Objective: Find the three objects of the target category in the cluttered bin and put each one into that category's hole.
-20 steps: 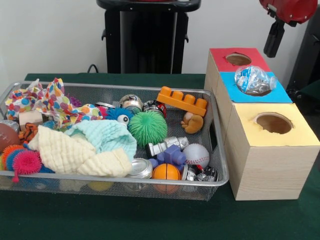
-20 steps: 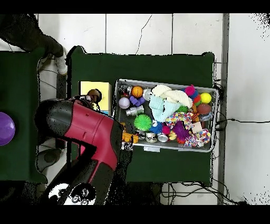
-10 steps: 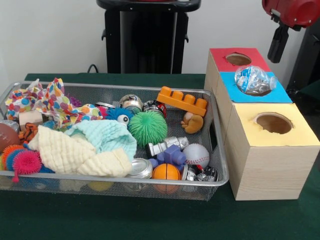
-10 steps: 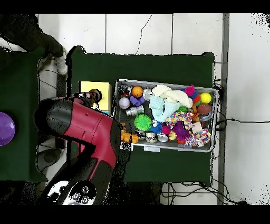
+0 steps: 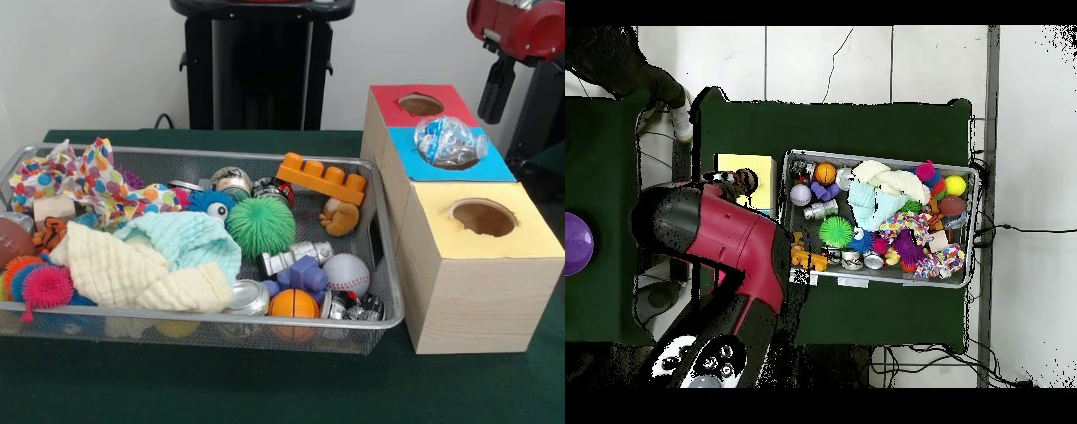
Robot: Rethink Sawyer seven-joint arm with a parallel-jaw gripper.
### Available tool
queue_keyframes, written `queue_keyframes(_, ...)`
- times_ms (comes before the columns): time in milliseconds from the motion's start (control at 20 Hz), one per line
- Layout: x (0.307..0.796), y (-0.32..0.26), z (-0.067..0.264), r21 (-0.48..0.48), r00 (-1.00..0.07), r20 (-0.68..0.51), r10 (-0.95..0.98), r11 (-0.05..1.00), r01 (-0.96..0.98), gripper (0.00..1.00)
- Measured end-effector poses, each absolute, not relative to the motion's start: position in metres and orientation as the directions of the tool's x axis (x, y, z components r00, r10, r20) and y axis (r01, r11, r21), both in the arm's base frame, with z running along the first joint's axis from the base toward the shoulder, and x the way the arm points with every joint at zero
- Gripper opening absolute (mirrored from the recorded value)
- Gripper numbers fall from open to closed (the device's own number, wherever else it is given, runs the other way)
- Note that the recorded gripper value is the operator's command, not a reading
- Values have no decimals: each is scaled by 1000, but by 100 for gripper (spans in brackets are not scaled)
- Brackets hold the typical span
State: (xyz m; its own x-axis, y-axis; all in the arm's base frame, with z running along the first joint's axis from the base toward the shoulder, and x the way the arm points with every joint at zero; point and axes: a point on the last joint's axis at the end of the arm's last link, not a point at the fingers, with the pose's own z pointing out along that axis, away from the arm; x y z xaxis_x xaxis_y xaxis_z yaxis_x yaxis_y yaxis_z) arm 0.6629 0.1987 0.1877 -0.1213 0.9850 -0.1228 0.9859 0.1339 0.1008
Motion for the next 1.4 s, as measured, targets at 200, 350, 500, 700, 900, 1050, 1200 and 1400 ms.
queue_keyframes(200, 663, 199, 186, 98, -122, -124, 985, 134, 986, 0)
queue_keyframes(350, 663, 199, 188, 101, -122, -123, 985, 135, 986, 0)
queue_keyframes(500, 663, 199, 193, 107, -121, -120, 985, 134, 985, 0)
queue_keyframes(700, 663, 198, 203, 120, -116, -114, 987, 129, 984, 0)
queue_keyframes(900, 659, 196, 207, 121, -108, -109, 988, 121, 985, 0)
queue_keyframes(1050, 655, 194, 207, 116, -103, -107, 989, 115, 987, 0)
queue_keyframes(1200, 649, 191, 205, 106, -95, -104, 990, 106, 989, 0)
queue_keyframes(1400, 640, 187, 201, 89, -86, -99, 991, 95, 991, 0)
